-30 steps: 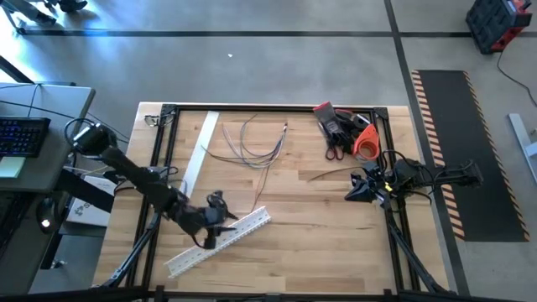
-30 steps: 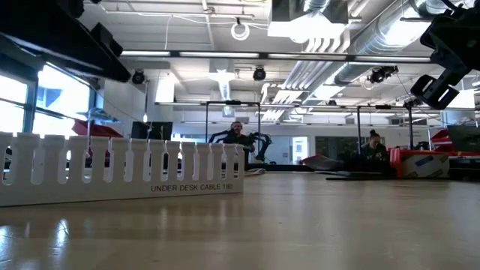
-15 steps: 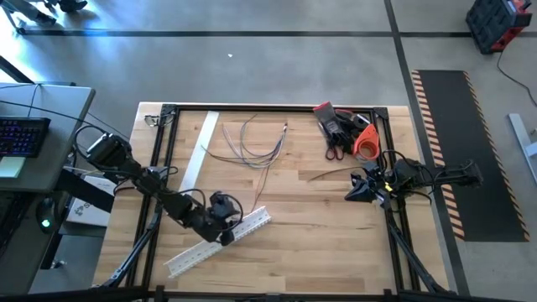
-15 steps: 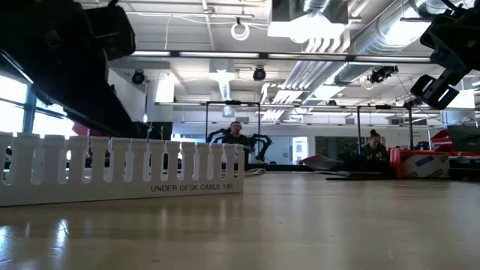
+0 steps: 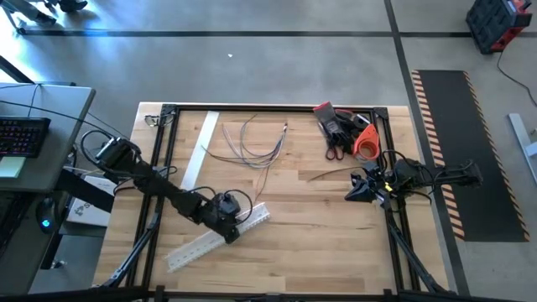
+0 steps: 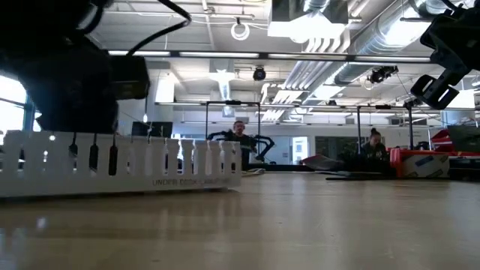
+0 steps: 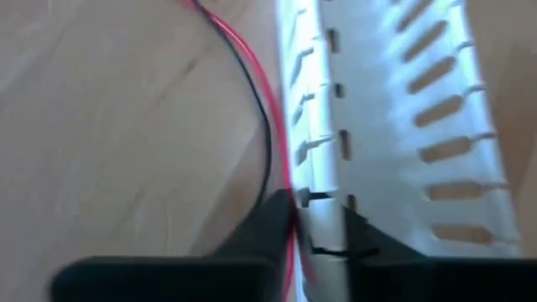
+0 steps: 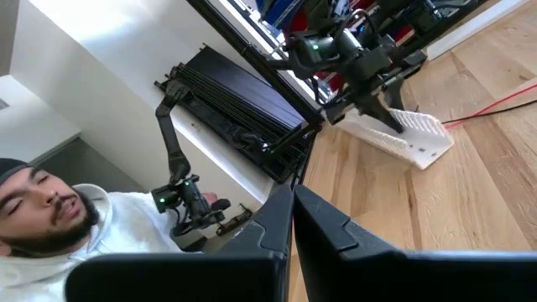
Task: Ziptie cables
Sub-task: Move the white cable duct to the middle right of the table
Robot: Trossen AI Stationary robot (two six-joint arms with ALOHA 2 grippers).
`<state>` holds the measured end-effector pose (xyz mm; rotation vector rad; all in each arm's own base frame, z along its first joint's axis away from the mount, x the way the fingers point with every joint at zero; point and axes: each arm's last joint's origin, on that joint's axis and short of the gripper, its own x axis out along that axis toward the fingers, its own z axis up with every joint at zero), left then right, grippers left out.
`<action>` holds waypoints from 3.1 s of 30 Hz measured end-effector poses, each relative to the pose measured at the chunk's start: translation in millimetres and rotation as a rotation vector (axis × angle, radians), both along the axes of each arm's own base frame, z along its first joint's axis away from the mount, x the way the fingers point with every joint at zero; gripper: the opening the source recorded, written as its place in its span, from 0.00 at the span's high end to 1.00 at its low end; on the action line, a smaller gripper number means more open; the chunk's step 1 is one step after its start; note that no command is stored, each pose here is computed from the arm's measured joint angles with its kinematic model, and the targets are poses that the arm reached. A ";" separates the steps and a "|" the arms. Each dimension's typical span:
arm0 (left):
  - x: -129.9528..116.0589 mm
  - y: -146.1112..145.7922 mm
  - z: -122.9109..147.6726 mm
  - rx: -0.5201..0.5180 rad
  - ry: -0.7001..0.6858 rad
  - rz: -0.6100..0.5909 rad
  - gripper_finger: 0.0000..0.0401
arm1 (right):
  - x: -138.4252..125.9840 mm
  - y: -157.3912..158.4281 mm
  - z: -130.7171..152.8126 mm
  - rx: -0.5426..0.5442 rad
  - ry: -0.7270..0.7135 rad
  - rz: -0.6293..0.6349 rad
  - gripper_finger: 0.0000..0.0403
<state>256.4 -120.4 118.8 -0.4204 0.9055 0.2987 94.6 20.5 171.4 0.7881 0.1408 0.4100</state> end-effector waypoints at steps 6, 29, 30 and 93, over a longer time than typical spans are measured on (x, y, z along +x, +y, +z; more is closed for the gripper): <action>38.7 21.8 41.1 0.029 -0.057 -0.056 0.99 | 0.0 0.0 -0.1 0.000 0.000 0.000 1.00; 152.5 91.2 124.5 0.107 -0.793 -0.202 1.00 | 0.0 0.0 0.0 0.000 0.000 0.000 1.00; 155.9 90.7 116.3 0.074 -0.782 -0.188 1.00 | 0.0 0.0 0.0 0.000 0.000 0.000 1.00; 124.0 13.3 90.2 -0.124 0.290 -0.409 0.99 | 0.1 0.0 -0.1 0.000 0.002 0.000 1.00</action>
